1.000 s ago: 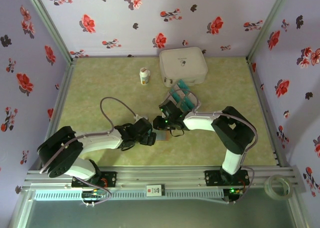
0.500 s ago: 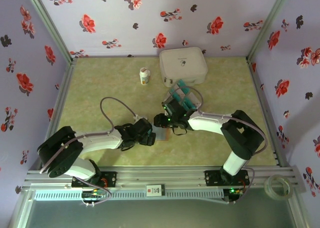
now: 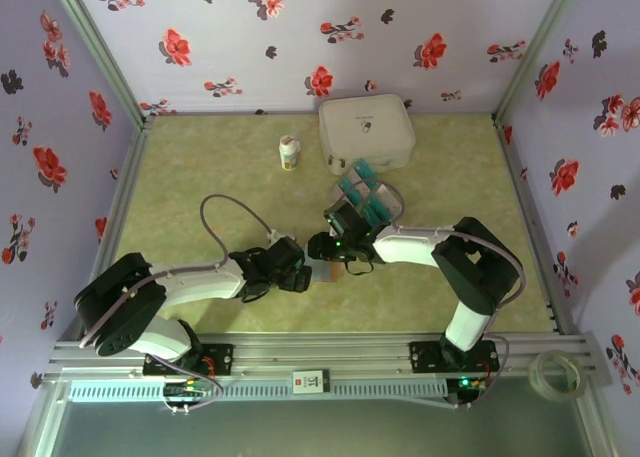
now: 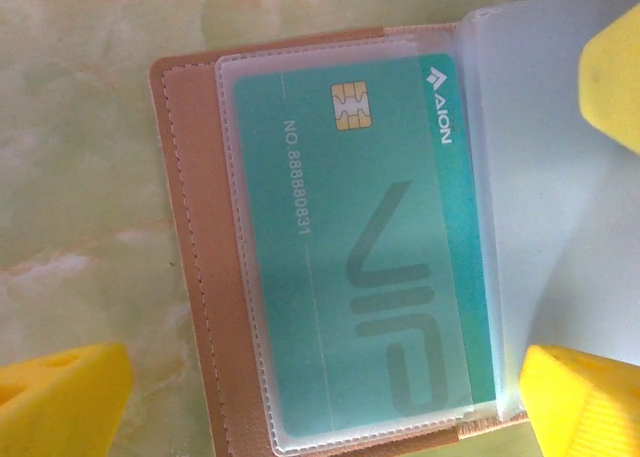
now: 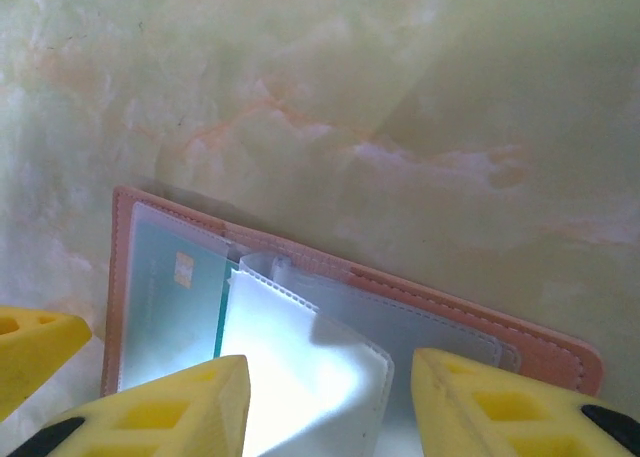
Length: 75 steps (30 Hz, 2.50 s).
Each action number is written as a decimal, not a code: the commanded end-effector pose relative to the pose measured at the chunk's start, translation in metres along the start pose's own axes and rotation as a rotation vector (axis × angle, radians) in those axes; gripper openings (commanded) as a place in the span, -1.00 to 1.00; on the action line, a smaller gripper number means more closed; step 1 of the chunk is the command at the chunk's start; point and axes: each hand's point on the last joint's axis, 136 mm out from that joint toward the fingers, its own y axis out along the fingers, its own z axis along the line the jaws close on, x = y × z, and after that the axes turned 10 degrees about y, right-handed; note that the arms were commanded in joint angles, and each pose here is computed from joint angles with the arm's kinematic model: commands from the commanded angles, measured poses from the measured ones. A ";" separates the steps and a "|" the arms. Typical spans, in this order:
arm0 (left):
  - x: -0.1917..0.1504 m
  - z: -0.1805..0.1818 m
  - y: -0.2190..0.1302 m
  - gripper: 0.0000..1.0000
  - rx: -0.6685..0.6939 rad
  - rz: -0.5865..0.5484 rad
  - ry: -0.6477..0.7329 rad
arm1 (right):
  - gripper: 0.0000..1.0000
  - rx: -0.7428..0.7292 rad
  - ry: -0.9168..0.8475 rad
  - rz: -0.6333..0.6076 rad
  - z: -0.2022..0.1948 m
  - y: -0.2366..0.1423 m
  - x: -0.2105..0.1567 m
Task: Put the credit cards into the card holder
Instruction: Flip over the card slot on the card holder, then move the card holder to the bottom-center of the table.
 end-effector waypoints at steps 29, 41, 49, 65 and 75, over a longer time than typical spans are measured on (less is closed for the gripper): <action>0.049 0.063 -0.110 0.99 0.014 -0.376 -0.274 | -0.10 0.041 -0.062 0.053 0.076 0.044 -0.008; 0.044 0.072 -0.101 0.99 0.051 -0.353 -0.266 | -0.11 0.070 -0.082 0.002 0.093 0.015 0.012; 0.047 0.078 -0.085 0.99 0.091 -0.290 -0.246 | -0.07 -0.076 -0.118 -0.104 0.042 -0.045 0.021; 0.042 0.072 -0.043 0.99 0.103 -0.134 -0.220 | -0.03 -0.269 -0.103 -0.131 -0.041 -0.057 0.000; 0.039 0.066 -0.033 0.99 0.084 -0.106 -0.211 | -0.74 -0.302 -0.057 -0.147 -0.056 -0.050 0.006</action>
